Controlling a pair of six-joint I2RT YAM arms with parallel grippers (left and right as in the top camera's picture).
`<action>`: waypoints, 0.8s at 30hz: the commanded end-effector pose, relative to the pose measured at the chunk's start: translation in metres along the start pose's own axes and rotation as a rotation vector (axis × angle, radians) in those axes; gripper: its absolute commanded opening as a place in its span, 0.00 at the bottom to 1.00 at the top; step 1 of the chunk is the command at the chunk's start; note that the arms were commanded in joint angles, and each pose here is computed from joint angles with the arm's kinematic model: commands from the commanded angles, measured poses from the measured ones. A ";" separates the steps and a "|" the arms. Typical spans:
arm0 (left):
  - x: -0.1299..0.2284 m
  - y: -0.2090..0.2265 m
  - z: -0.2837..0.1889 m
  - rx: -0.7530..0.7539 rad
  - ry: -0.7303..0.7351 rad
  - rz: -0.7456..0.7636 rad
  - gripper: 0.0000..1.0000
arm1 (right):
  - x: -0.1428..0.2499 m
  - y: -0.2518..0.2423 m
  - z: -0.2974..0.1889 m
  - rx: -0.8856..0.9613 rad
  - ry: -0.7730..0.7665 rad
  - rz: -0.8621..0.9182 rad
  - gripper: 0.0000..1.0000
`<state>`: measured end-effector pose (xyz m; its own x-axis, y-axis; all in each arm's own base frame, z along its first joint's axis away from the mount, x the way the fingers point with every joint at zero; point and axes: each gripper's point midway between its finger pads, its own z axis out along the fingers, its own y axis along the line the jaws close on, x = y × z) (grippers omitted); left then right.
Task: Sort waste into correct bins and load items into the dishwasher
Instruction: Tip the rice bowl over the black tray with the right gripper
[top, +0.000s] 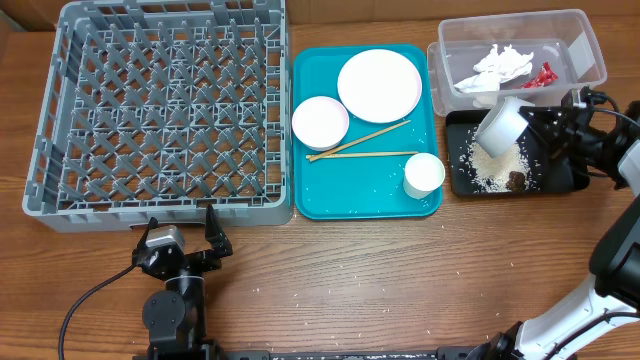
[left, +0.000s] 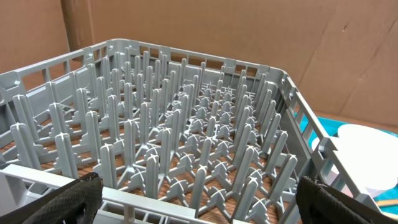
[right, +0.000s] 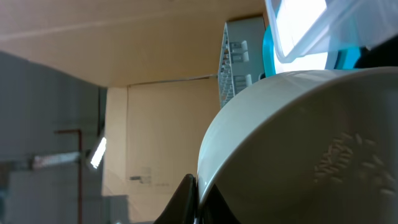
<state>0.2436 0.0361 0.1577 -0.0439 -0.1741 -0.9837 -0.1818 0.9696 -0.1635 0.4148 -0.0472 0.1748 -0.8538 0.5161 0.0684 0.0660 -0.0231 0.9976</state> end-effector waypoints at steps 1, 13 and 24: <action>0.000 0.000 0.000 0.002 -0.004 0.025 1.00 | 0.002 0.013 -0.001 -0.030 0.011 0.044 0.04; 0.000 0.000 0.000 0.002 -0.004 0.025 1.00 | -0.001 0.042 0.001 0.068 -0.044 -0.182 0.04; 0.000 0.000 0.000 0.002 -0.004 0.025 1.00 | 0.006 0.055 0.001 0.135 -0.079 -0.224 0.04</action>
<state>0.2436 0.0361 0.1577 -0.0435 -0.1741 -0.9838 -0.1818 0.9696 -0.1636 0.4189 -0.0524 0.2118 -0.8049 0.5828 -0.1121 0.0079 0.1994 0.9799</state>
